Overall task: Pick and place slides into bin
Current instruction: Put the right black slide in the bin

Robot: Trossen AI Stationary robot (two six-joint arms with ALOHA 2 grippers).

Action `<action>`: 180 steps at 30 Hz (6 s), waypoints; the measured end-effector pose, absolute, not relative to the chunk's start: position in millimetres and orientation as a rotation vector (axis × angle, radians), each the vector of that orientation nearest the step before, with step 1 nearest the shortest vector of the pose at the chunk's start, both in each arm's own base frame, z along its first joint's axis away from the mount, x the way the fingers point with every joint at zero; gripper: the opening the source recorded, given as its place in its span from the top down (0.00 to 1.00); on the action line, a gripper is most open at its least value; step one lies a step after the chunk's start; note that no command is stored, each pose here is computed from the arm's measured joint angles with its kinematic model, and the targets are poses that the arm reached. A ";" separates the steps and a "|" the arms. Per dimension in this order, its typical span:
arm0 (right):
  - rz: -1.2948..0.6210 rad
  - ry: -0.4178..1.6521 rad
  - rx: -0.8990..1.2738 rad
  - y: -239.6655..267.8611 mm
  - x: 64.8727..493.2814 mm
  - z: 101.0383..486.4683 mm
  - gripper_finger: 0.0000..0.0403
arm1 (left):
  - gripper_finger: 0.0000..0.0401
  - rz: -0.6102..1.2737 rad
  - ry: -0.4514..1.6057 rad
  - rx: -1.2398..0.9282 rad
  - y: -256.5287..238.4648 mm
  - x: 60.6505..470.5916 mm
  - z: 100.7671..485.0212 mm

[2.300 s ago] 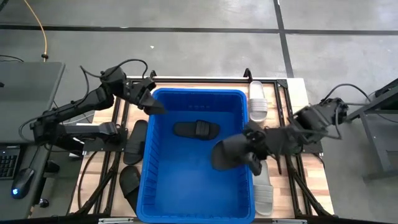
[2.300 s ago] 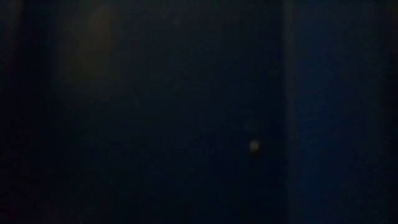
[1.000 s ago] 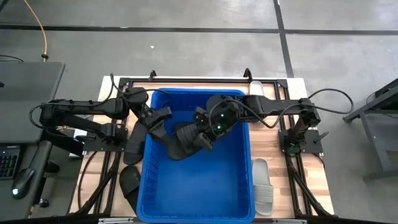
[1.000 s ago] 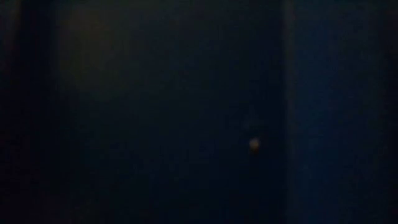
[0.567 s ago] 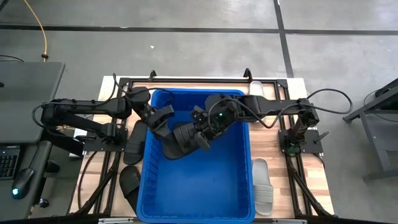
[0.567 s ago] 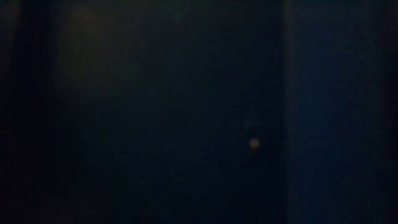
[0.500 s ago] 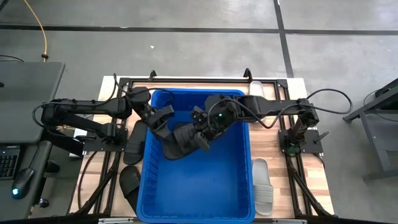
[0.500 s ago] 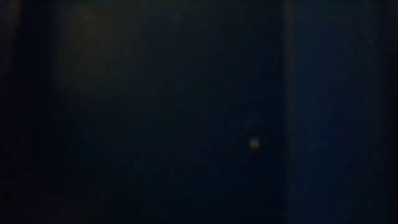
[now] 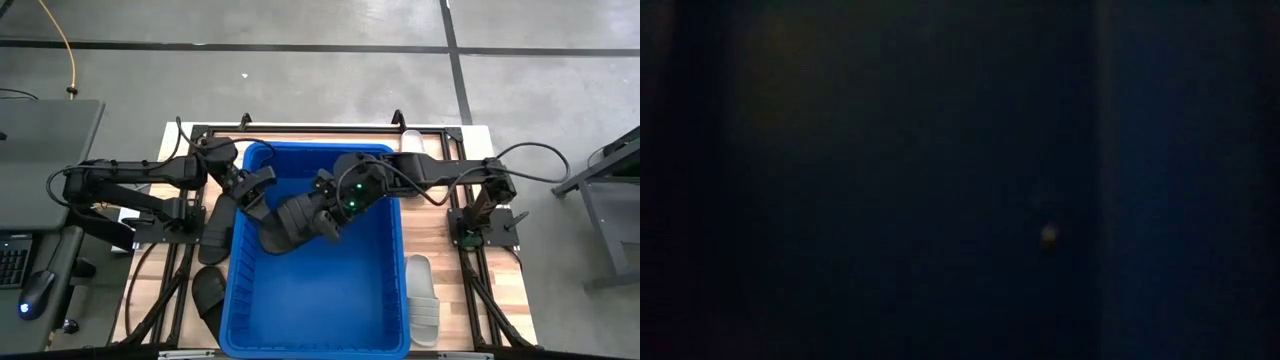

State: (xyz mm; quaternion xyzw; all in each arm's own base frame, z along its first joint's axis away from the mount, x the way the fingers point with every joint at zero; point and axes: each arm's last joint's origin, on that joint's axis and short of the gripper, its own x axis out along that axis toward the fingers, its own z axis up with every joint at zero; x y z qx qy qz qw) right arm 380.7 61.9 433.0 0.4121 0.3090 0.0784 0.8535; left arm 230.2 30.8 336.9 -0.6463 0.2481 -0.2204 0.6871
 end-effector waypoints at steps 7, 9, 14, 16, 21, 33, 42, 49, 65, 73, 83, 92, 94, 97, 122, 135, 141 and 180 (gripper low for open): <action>0.044 0.699 0.843 60.2 355.3 440.1 0.64 | 0.90 -0.503 0.589 -1.412 28.1 222.0 336.9; -0.021 0.685 0.819 56.8 346.5 444.1 0.58 | 0.90 -0.497 0.598 -1.406 27.2 218.3 337.0; -0.164 0.657 0.778 52.8 324.7 452.8 0.47 | 0.90 -0.438 0.530 -1.373 25.4 206.6 343.7; -0.211 0.617 0.749 55.2 315.4 458.8 0.44 | 0.90 -0.367 0.463 -1.353 26.7 203.6 345.3; -0.345 0.535 0.673 62.5 292.8 469.1 0.40 | 0.90 -0.183 0.253 -1.291 30.6 193.7 354.2; -0.547 0.339 0.733 66.1 292.1 470.2 0.40 | 0.90 0.239 -0.300 -1.117 44.4 175.8 379.3; -0.473 -0.013 0.817 53.9 335.0 463.7 0.40 | 0.90 0.298 -0.392 -1.117 48.9 197.9 376.2; -0.496 -0.115 0.883 53.2 351.4 432.7 0.40 | 0.90 0.286 -0.498 -1.085 48.9 198.6 384.5; -0.447 -0.318 0.896 29.4 362.1 427.2 0.41 | 0.90 0.232 -0.433 -1.086 48.0 204.8 380.2; -0.392 -0.307 0.951 23.3 371.2 421.3 0.47 | 0.90 0.221 -0.428 -1.077 47.6 204.5 380.7; -0.339 -0.325 0.971 25.9 381.3 416.0 0.57 | 0.90 0.235 -0.431 -1.059 48.0 204.4 380.7; -0.302 -0.280 0.955 23.0 382.7 413.9 0.95 | 0.80 0.232 -0.432 -1.054 47.8 203.9 381.6; -0.284 -0.258 0.956 21.8 383.3 412.7 0.97 | 0.82 0.227 -0.421 -1.054 47.6 204.5 380.8; -0.270 -0.207 0.967 22.5 378.6 413.5 0.97 | 0.87 0.200 -0.395 -1.046 46.8 205.2 380.0; -0.156 0.660 1.326 40.2 232.0 432.9 0.98 | 0.26 -0.006 -0.036 -1.148 41.5 194.1 366.5; -0.039 0.804 1.348 54.0 243.9 425.3 0.98 | 0.21 0.104 0.137 -1.141 46.6 192.3 346.9; -0.016 0.813 1.360 55.4 249.6 423.9 0.98 | 0.24 0.093 0.134 -1.144 47.2 195.1 346.7; -0.134 0.695 1.336 39.8 284.5 409.6 0.75 | 0.87 -0.159 0.281 -1.163 36.8 184.1 350.2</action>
